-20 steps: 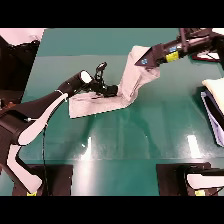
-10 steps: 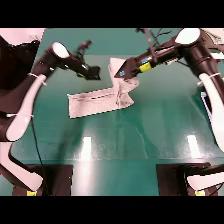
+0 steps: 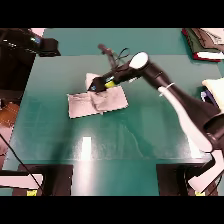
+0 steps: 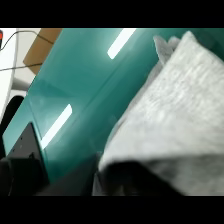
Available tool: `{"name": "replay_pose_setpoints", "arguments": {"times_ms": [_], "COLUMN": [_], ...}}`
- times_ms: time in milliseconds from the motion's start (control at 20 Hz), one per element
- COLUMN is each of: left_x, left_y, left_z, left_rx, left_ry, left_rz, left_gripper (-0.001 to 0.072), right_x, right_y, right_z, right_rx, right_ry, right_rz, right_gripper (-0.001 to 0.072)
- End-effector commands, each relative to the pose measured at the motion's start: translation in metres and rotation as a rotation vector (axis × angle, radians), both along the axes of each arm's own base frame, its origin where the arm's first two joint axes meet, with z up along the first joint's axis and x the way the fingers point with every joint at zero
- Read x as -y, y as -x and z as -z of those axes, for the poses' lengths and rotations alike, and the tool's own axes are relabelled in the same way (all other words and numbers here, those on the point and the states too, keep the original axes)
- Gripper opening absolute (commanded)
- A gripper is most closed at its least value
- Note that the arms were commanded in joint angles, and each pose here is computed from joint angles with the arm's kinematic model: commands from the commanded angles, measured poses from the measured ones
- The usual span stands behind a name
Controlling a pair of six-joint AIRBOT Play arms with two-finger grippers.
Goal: Fold the shirts.
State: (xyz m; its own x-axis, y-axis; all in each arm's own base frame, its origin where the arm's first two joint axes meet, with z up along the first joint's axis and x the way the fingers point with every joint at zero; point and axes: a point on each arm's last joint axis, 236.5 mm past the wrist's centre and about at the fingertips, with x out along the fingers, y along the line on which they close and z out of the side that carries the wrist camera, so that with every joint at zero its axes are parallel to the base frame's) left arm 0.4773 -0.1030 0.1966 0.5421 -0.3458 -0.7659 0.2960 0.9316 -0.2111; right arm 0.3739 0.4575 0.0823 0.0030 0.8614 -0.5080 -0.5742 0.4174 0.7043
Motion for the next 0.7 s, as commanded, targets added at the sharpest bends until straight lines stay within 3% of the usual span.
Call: {"name": "replay_pose_setpoints", "arguments": {"times_ms": [0, 150, 300, 500, 650], "left_x": [-0.016, -0.016, -0.016, -0.016, -0.015], "left_y": [0.009, 0.01, 0.013, 0.013, 0.013], "left_z": [-0.015, -0.014, -0.012, -0.012, -0.012], "left_rx": [0.022, 0.017, 0.003, 0.002, 0.002], "left_ry": [-0.028, -0.03, -0.033, -0.032, -0.03], "left_rz": [-0.026, -0.025, -0.02, -0.02, -0.019], "left_gripper": [0.0024, 0.0024, 0.0024, 0.0024, 0.0024], "right_x": [-0.054, -0.056, -0.004, 0.113, 0.195], "right_y": [0.0, 0.011, 0.003, -0.037, -0.054], "right_z": [0.019, 0.004, 0.0, 0.029, 0.066], "right_rx": [0.091, 0.182, 0.222, 0.115, -0.105], "right_ry": [-0.049, -0.019, 0.112, 0.307, 0.349], "right_rz": [0.053, -0.041, -0.116, 0.025, 0.197], "right_gripper": [0.0523, 0.0535, 0.0533, 0.0533, 0.0535]}}
